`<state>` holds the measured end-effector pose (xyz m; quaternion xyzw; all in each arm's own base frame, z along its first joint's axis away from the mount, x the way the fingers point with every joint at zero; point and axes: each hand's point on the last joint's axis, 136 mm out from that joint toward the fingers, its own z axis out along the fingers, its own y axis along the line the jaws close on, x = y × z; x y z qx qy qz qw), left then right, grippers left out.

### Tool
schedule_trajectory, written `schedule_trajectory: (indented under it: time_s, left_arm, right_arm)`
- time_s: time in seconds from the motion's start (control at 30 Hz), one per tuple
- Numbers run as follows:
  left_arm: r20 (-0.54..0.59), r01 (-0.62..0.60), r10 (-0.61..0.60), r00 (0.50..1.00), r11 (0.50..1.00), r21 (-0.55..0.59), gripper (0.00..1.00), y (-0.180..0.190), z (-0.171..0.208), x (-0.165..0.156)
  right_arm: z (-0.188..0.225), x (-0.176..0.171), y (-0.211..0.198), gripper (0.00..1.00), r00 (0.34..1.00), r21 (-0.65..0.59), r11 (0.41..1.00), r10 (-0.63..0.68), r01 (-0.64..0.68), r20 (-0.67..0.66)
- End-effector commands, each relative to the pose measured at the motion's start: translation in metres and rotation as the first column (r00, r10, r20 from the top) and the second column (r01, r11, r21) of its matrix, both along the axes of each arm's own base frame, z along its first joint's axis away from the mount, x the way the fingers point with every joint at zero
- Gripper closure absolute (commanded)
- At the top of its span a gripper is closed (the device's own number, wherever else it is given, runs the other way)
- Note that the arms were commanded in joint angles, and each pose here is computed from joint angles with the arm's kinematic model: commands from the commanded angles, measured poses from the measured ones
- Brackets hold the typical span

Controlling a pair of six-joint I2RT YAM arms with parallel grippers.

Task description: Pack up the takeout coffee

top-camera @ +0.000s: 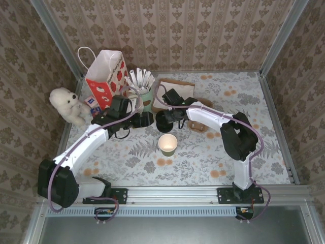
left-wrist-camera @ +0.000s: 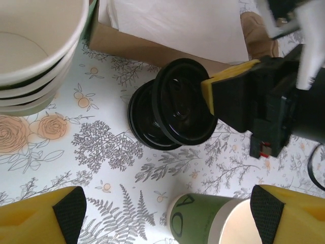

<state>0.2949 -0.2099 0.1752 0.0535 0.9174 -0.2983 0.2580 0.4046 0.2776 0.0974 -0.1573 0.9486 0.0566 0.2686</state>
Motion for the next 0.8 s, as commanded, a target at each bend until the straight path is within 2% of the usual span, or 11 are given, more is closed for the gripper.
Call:
schedule_trajectory:
  time_s: [0.0, 0.13, 0.37, 0.63, 0.77]
  left_arm:
    - [-0.018, -0.018, 0.017, 1.000, 0.998, -0.057, 0.13, -0.009, 0.004, 0.010]
    - [-0.032, -0.030, 0.027, 0.999, 0.996, -0.079, 0.14, -0.013, 0.000, 0.015]
    - [-0.056, -0.006, -0.001, 0.998, 0.992, -0.125, 0.26, -0.028, 0.000, 0.025]
    - [-0.062, 0.142, -0.140, 0.988, 0.989, 0.032, 0.40, -0.032, -0.002, 0.036]
    - [-0.075, 0.212, -0.207, 0.976, 0.975, 0.068, 0.48, -0.037, -0.001, 0.042]
  right_arm:
    - [0.024, 0.003, -0.003, 0.92, 0.995, -0.006, 1.000, -0.022, 0.023, 0.094]
    - [0.029, 0.002, -0.004, 0.92, 0.992, 0.008, 0.999, -0.053, 0.052, 0.116]
    - [0.046, -0.005, 0.007, 0.92, 0.985, 0.074, 0.996, -0.053, 0.041, 0.164]
    - [0.057, -0.015, 0.019, 0.92, 0.975, 0.043, 0.995, 0.083, -0.094, 0.207]
    - [0.066, -0.017, 0.024, 0.92, 0.967, 0.042, 0.990, 0.121, -0.134, 0.224]
